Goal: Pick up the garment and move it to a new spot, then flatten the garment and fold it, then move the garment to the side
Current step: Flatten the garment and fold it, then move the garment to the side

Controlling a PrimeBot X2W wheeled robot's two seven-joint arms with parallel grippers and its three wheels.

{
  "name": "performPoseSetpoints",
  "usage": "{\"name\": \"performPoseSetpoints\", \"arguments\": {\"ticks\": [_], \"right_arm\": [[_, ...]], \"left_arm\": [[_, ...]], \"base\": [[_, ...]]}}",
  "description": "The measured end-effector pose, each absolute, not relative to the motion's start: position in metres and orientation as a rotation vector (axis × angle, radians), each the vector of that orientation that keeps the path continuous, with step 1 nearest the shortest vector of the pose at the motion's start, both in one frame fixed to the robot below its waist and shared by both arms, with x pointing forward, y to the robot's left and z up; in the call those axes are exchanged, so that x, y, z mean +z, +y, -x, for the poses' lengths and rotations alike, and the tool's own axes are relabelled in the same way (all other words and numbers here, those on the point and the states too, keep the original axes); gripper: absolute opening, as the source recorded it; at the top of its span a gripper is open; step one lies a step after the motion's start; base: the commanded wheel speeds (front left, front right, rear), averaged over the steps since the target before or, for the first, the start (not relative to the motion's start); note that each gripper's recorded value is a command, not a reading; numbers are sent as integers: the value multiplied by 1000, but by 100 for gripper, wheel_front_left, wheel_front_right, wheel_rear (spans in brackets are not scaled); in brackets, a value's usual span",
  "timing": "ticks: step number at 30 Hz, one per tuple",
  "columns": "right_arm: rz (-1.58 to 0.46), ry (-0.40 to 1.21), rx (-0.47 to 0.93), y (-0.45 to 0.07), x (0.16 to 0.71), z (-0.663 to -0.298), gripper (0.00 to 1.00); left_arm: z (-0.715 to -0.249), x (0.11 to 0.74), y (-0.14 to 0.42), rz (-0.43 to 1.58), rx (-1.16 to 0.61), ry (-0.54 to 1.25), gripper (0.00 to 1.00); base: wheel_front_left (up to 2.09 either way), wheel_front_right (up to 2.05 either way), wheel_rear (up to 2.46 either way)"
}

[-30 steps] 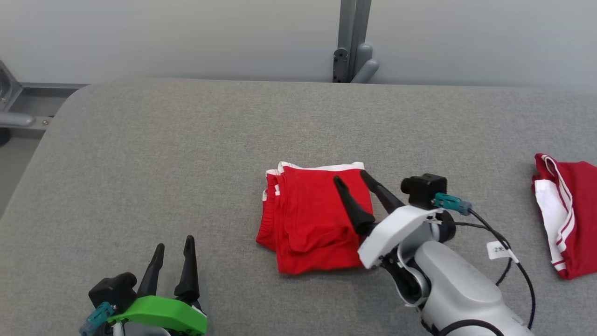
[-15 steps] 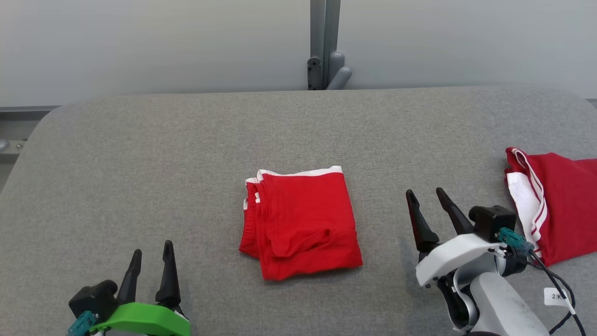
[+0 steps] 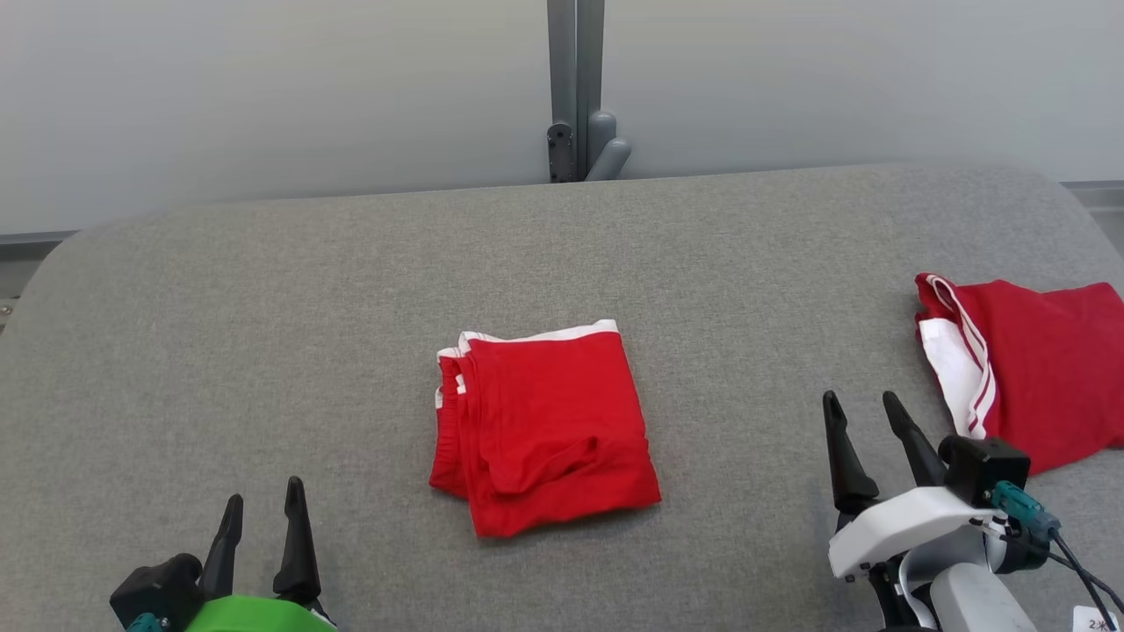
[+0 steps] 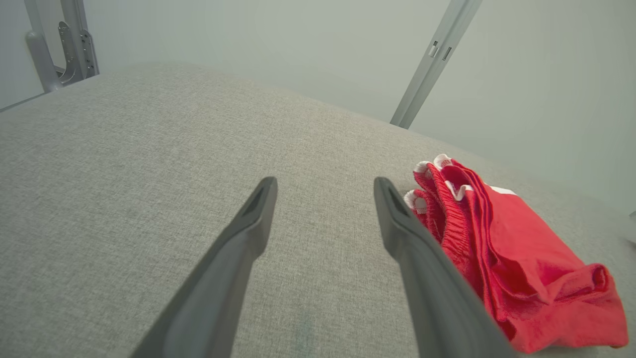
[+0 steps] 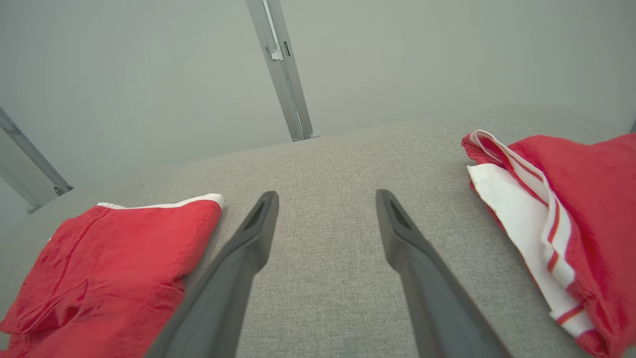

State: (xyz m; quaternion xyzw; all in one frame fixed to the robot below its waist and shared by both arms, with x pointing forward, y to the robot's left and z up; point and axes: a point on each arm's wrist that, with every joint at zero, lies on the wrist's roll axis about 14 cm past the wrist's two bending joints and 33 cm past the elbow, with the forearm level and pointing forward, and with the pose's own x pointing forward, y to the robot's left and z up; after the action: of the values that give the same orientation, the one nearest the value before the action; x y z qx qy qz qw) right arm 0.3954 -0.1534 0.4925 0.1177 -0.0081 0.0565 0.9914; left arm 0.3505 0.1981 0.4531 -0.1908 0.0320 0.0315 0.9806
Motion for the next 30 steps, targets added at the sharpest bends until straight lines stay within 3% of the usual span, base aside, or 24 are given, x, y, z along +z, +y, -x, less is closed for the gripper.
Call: {"name": "performPoseSetpoints", "arguments": {"ticks": [8,17,30], "right_arm": [[-245,12,73,-166,480,-373,100],[-257,35,104,-154,474,-377,100],[-334,122,408,-40,473,-430,100]], "left_arm": [[-348,450,192,357,41,78,100],[-346,443,189,362,38,103,100],[-342,435,196,389,74,126,100]], "base": [[0,0,0],[0,0,0],[0,0,0]]}}
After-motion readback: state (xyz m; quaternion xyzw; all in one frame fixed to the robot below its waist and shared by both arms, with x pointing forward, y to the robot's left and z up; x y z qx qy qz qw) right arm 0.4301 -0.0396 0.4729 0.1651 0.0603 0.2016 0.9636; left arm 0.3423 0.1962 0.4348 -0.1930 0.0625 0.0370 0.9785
